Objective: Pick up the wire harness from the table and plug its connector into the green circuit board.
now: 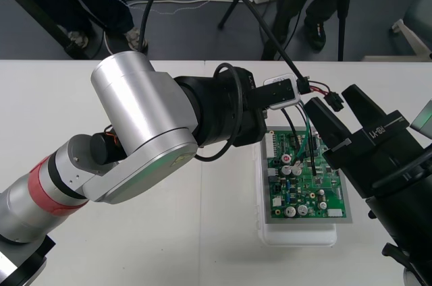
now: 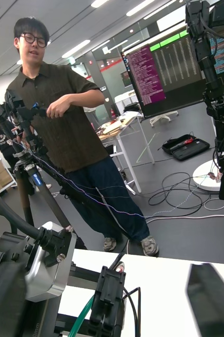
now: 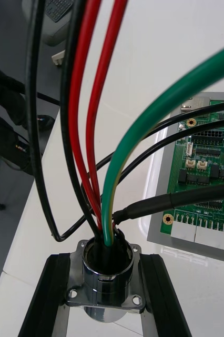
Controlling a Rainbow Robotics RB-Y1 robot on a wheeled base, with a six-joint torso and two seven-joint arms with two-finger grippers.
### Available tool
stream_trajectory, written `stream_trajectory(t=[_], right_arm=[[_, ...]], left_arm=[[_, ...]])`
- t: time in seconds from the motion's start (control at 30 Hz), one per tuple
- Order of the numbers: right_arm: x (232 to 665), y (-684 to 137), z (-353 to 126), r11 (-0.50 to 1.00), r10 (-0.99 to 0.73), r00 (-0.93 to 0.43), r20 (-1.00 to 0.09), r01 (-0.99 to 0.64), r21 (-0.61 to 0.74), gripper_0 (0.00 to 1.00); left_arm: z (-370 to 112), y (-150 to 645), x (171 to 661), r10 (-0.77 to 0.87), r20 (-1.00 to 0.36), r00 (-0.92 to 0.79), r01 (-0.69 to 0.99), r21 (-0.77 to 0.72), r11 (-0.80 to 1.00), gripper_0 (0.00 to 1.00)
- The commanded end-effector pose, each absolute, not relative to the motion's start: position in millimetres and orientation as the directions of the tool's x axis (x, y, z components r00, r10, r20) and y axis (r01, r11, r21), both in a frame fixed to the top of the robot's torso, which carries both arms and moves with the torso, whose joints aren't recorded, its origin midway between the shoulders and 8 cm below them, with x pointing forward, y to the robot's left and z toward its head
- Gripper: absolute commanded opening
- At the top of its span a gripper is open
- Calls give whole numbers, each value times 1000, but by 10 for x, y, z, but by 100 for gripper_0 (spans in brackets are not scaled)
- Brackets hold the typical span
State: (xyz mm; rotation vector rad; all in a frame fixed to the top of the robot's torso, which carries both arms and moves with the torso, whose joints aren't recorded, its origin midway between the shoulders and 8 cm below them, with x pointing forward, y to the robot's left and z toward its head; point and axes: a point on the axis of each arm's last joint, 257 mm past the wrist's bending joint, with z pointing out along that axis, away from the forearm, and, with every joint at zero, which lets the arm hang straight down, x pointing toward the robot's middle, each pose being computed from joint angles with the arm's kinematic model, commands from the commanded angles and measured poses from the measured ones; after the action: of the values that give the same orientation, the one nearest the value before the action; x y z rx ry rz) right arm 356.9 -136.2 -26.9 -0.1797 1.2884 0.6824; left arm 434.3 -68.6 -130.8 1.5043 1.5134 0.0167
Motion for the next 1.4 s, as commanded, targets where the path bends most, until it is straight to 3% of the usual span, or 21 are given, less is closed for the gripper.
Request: stream_trajectory(t=[0.03, 1.4], right_arm=[[3488, -1396, -78, 782, 402, 137, -905, -565, 262, 0], [3484, -1397, -70, 780, 404, 137, -904, -568, 262, 0]], left_arm=[[-1032, -982, 4246, 729, -583, 359, 717, 672, 184, 10], [-1158, -1031, 4216, 740, -535, 408, 703, 701, 119, 11]])
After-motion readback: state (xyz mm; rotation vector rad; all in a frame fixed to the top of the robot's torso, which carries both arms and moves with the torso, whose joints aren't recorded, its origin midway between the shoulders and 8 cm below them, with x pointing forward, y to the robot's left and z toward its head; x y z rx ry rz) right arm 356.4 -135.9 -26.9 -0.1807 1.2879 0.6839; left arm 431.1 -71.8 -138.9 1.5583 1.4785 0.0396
